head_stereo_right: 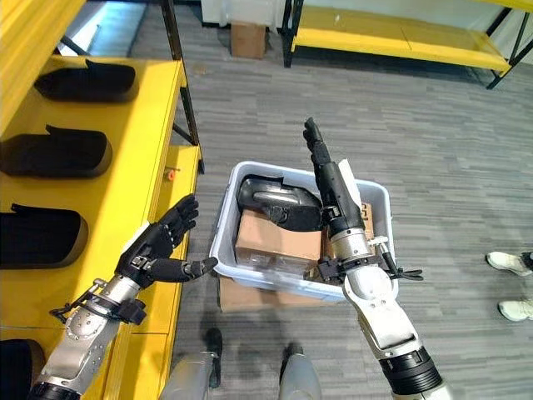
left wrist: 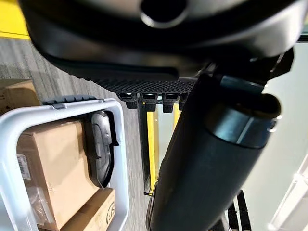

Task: Move parts from the plastic box to the shelf.

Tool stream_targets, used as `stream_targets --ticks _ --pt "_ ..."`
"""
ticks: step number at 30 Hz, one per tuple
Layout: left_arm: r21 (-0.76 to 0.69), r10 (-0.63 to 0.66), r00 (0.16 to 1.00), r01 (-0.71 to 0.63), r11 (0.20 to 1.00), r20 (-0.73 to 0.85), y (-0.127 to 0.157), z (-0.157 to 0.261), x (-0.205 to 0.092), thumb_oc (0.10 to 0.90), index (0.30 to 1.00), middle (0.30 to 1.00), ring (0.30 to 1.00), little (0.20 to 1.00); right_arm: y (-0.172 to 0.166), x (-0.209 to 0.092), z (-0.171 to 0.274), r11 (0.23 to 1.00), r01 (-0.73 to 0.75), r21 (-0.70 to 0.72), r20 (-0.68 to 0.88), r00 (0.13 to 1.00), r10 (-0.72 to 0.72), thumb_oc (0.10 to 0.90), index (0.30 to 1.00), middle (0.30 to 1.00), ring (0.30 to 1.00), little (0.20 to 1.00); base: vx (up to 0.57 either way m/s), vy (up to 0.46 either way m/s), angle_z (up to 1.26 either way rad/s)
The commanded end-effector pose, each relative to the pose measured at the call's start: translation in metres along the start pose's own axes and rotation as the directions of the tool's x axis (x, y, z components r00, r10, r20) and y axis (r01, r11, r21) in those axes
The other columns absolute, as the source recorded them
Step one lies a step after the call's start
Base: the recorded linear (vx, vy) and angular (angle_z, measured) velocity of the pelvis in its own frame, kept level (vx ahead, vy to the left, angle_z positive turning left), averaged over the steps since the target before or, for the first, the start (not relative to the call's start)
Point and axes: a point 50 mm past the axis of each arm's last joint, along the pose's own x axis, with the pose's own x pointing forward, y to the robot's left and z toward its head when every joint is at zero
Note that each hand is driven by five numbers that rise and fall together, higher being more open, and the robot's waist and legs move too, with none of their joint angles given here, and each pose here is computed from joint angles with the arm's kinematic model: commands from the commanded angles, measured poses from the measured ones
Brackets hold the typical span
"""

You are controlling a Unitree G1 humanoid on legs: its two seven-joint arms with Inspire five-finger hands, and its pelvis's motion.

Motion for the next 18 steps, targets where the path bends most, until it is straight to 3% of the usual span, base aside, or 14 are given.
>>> stream_targets --ticks 1,5,12,18 --pt "0.019 -0.046 0.966 0.042 0.999 0.254 -0.009 0.047 0.005 0.900 1.000 1.000 1.000 1.000 -0.016 0.020 0.039 0.999 0.043 0.023 0.218 0.975 -0.047 0.900 1.000 1.000 1.000 1.000 0.14 -0.261 0.72" --pt "-0.013 -0.026 0.966 0.031 0.999 0.256 -0.008 0.047 0.005 0.900 1.000 1.000 1.000 1.000 -0.012 0.017 0.038 0.999 -0.018 -0.050 0.194 0.981 0.027 0.900 1.000 1.000 1.000 1.000 0.12 -0.231 0.55" --pt "-0.061 -0.039 0.981 0.052 0.997 0.192 -0.011 0.035 -0.003 0.900 1.000 1.000 1.000 1.000 -0.021 0.017 0.042 0.980 -0.035 -0.194 0.194 0.978 0.073 0.900 1.000 1.000 1.000 1.000 0.15 -0.078 -0.04" --pt "-0.049 -0.071 0.983 0.080 0.996 0.169 -0.011 0.034 -0.001 0.900 1.000 1.000 1.000 1.000 -0.028 0.045 0.057 0.935 0.038 -0.353 0.246 0.968 0.054 0.900 1.000 1.000 1.000 1.000 0.07 -0.061 0.00"
